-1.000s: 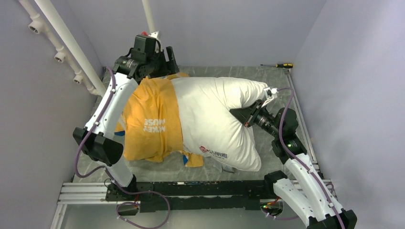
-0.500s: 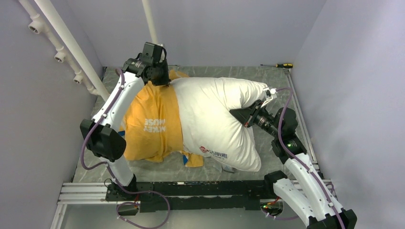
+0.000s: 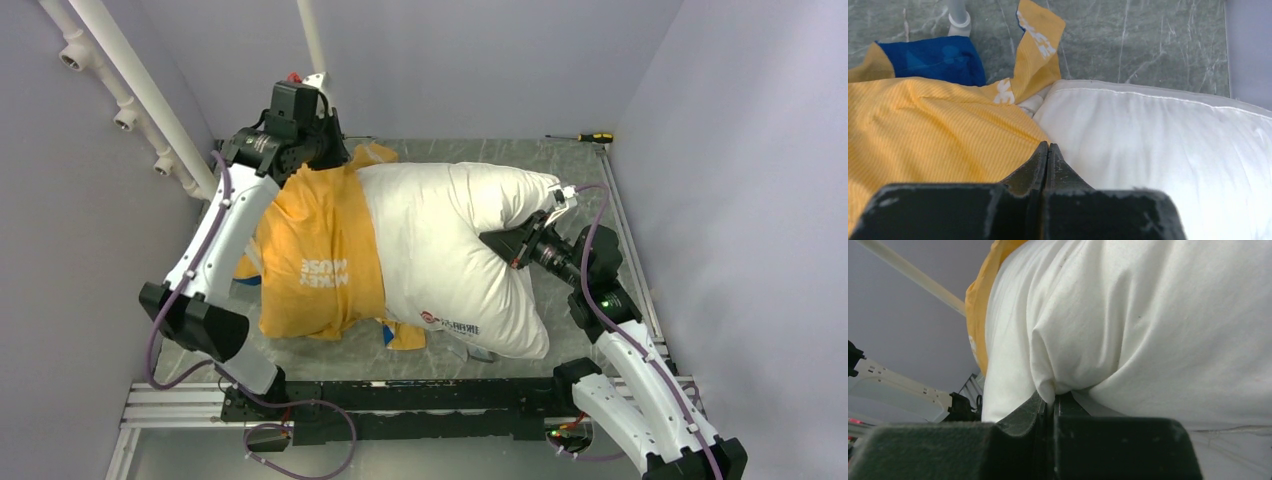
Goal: Put the pillow into the pillowcase
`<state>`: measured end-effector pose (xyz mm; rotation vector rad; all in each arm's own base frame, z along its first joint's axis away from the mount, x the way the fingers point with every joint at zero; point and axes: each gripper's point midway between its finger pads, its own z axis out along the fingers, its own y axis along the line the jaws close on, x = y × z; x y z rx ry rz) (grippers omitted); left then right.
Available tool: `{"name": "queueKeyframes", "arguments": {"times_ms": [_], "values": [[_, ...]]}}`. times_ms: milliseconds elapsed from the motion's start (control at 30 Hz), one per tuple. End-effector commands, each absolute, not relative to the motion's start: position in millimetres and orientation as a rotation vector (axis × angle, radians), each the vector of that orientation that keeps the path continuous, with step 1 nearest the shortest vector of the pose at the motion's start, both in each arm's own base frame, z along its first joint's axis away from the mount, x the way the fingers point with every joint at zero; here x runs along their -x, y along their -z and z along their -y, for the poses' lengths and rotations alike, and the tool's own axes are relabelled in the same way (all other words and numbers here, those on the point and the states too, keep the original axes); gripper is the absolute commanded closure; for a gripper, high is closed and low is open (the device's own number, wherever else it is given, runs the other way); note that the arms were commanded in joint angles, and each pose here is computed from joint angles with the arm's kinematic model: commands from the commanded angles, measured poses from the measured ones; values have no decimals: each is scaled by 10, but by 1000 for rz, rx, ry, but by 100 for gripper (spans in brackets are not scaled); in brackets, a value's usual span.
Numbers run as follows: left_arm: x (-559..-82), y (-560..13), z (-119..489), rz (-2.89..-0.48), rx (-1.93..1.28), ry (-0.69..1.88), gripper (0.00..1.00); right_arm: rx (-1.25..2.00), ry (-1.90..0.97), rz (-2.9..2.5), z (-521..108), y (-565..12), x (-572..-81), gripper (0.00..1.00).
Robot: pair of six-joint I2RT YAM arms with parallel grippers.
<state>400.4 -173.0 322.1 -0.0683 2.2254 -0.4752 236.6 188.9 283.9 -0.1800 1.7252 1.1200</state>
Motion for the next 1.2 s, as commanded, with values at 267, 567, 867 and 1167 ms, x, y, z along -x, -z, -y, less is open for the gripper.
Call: {"name": "queueKeyframes", "arguments": {"times_ms": [267, 567, 867, 1167], "values": [[-3471, -4037, 2401, -1997, -188, 855, 100, 318, -1252, -1624, -2091, -3081, -2206, 100], [-3334, -4121, 3460, -1955, -412, 1076, 100, 440, -1339, -1477, -2209, -3394, -2145, 100], [-3375, -4132, 3852, -1974, -502, 955, 96, 424, -1226, -1535, -2143, -3380, -2261, 100], [-3960, -3411, 1833, -2189, 70, 322, 15, 371, -1111, -1673, -2009, -2966, -2287, 83]]}}
